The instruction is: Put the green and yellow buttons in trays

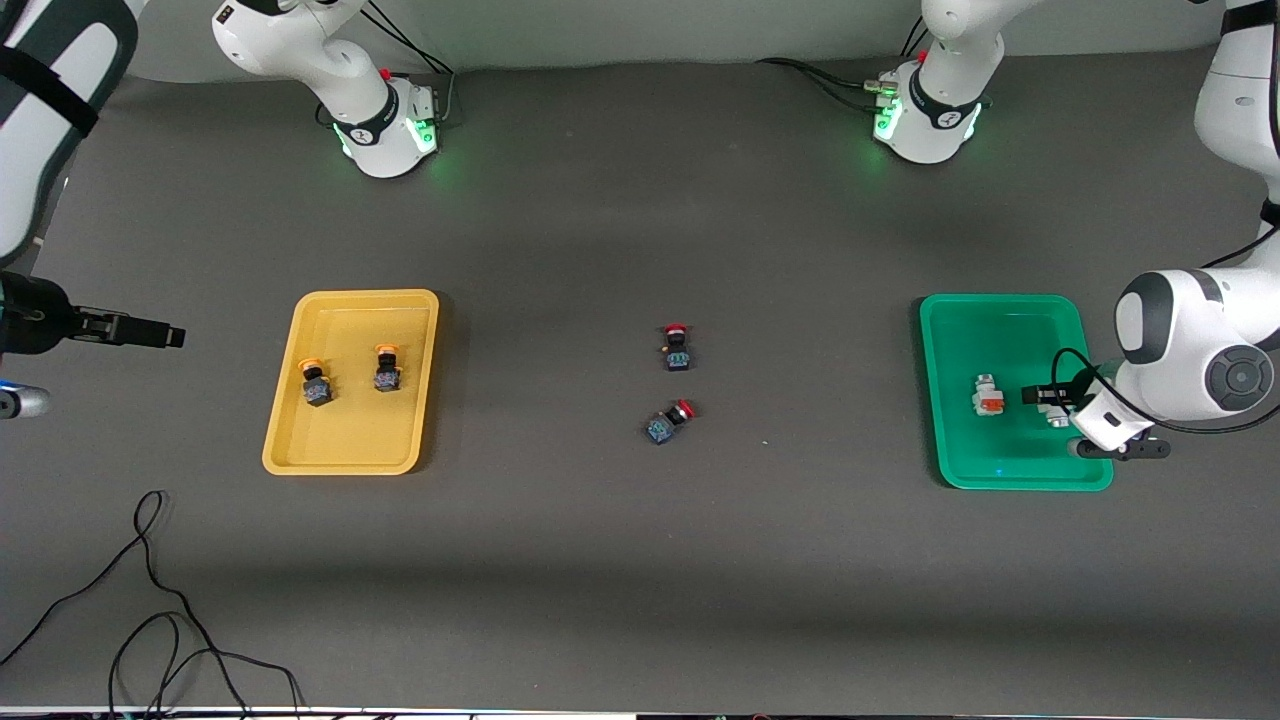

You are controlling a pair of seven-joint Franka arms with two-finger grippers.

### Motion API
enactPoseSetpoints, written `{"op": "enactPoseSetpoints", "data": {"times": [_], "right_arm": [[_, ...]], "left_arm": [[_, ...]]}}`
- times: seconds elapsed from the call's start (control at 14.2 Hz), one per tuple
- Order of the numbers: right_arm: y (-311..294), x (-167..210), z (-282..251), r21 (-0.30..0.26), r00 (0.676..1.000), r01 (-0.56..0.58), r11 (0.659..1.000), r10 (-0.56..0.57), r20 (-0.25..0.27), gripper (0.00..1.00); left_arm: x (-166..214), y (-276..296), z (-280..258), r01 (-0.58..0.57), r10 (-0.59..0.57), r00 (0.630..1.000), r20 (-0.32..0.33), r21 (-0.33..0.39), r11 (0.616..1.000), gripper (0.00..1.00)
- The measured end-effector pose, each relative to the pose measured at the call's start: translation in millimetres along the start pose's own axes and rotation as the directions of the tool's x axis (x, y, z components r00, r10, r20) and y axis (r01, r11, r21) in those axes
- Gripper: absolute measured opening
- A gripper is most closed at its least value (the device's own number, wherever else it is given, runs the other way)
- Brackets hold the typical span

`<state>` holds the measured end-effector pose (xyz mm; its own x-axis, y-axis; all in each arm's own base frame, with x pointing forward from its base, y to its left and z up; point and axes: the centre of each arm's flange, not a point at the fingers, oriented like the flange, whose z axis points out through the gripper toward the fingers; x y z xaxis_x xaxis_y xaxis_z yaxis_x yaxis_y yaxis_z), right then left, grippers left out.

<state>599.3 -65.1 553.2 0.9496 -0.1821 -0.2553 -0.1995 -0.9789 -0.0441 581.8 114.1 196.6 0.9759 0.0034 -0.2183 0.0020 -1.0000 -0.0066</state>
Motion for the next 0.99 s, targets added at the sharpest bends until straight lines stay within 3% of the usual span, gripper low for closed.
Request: {"op": "enactPoseSetpoints", "data": {"times": [0.07,0.14,0.42,0.64,0.78,0.99], "right_arm": [[-1.2,0.0,-4.1,0.007,1.0,0.01,1.0,-0.01,0.004,1.0],[-0.8,0.6,-10.1,0.012,1.0,0.018,1.0,-0.018,0.006,1.0],[17.0,-7.8,-42.0,0.035,0.999,0.019,0.999,-0.018,-0.036,1.0],[20.8,-20.3,-55.1,0.03,0.998,0.036,0.999,-0.034,-0.051,1.0],[6.8,-25.5,-52.7,-0.008,0.997,0.038,0.999,-0.038,-0.062,1.0],[-20.2,-37.8,-44.9,-0.008,0.995,0.084,0.996,-0.085,-0.058,1.0]], "left_arm": [[0.2,0.3,-3.3,-0.001,0.001,1.0,0.0,0.003,1.0,0.49],[-0.4,-0.1,-7.4,-0.001,0.0,1.0,0.008,0.007,1.0,0.56],[-0.1,-12.4,-64.5,-0.02,0.018,0.999,0.049,0.041,0.999,0.98],[-16.5,-18.6,-186.1,-0.027,0.023,0.997,0.073,0.062,0.998,1.0],[-40.9,-10.4,-266.4,-0.034,0.032,0.999,0.034,0.067,0.997,1.0],[-80.6,22.9,-348.1,-0.055,0.058,0.997,-0.041,0.065,0.996,1.0]]}}
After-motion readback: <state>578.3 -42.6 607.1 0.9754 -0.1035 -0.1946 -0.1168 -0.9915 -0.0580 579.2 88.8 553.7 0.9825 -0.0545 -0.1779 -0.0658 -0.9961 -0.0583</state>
